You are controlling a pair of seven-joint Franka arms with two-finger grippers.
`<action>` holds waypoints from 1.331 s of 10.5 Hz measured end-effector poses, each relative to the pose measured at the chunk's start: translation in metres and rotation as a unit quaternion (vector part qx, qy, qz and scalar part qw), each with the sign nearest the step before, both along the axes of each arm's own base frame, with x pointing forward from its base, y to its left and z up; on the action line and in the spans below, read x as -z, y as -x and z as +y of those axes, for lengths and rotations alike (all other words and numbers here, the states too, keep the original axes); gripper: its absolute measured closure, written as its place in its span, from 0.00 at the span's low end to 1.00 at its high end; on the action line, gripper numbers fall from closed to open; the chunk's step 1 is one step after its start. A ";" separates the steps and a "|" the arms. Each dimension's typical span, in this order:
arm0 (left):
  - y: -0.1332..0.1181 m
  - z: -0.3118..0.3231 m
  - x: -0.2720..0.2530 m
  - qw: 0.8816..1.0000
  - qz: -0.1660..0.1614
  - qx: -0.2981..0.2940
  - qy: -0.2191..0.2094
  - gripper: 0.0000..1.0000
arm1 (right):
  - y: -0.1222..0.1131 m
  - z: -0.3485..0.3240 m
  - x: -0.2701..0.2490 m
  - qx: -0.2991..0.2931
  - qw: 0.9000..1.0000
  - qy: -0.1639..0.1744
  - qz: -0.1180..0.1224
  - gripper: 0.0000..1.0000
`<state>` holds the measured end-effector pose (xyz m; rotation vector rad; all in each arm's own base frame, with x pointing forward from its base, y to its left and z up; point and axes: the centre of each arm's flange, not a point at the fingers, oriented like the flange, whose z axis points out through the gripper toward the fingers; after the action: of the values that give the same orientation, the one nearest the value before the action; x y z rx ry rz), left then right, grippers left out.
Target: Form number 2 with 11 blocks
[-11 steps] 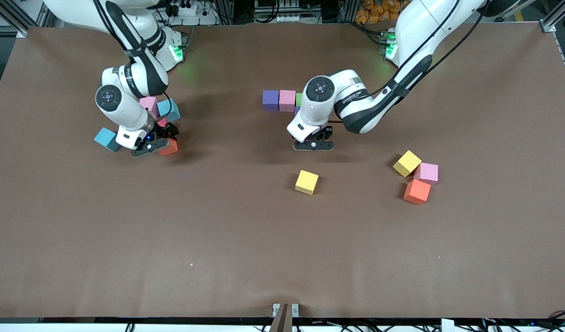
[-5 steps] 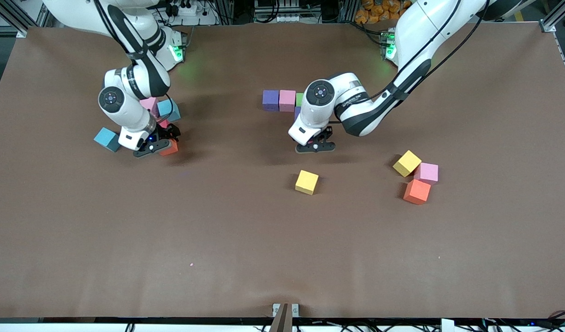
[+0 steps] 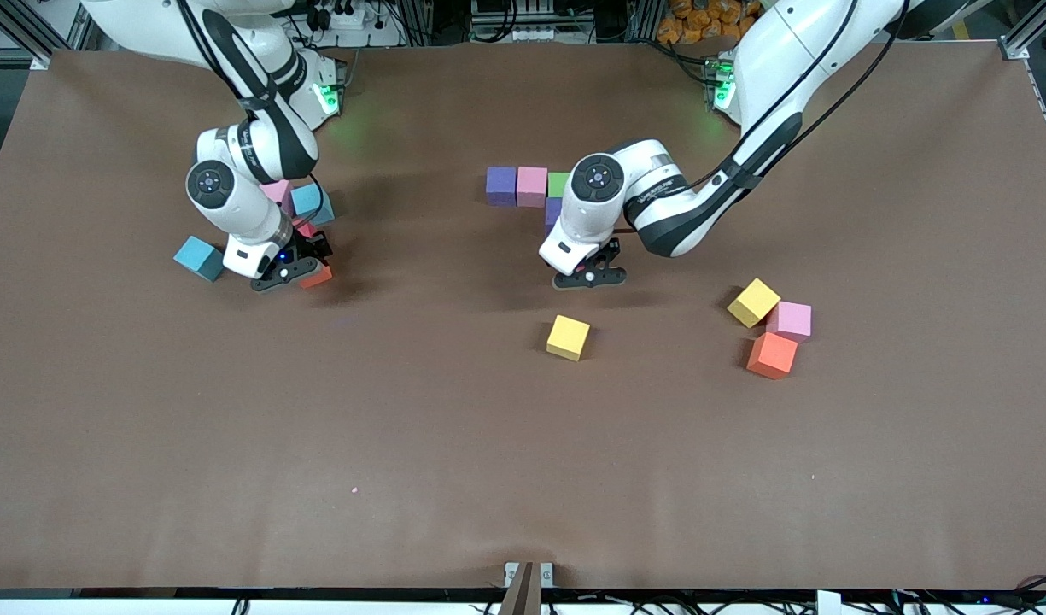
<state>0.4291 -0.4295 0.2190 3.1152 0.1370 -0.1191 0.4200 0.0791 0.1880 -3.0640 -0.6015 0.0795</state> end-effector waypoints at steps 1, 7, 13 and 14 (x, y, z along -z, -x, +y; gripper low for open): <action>0.002 -0.002 0.000 1.000 0.000 0.002 0.000 0.40 | -0.003 0.001 -0.004 -0.001 1.000 0.000 -0.002 0.38; 0.035 -0.030 0.008 0.999 0.009 0.037 -0.001 0.40 | -0.045 0.023 -0.052 -0.046 0.999 -0.001 -0.010 0.38; 0.039 -0.029 0.015 0.999 0.015 0.038 -0.004 0.40 | -0.048 0.019 -0.053 -0.072 0.997 -0.001 -0.004 0.38; 0.039 -0.029 0.016 0.999 0.017 0.038 -0.004 0.40 | -0.049 0.014 -0.053 -0.079 0.997 -0.001 -0.003 0.38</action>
<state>0.3898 -0.4586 0.2033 3.1290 0.0182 -0.1723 0.4687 0.0930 0.2411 -3.0105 -0.8420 0.0717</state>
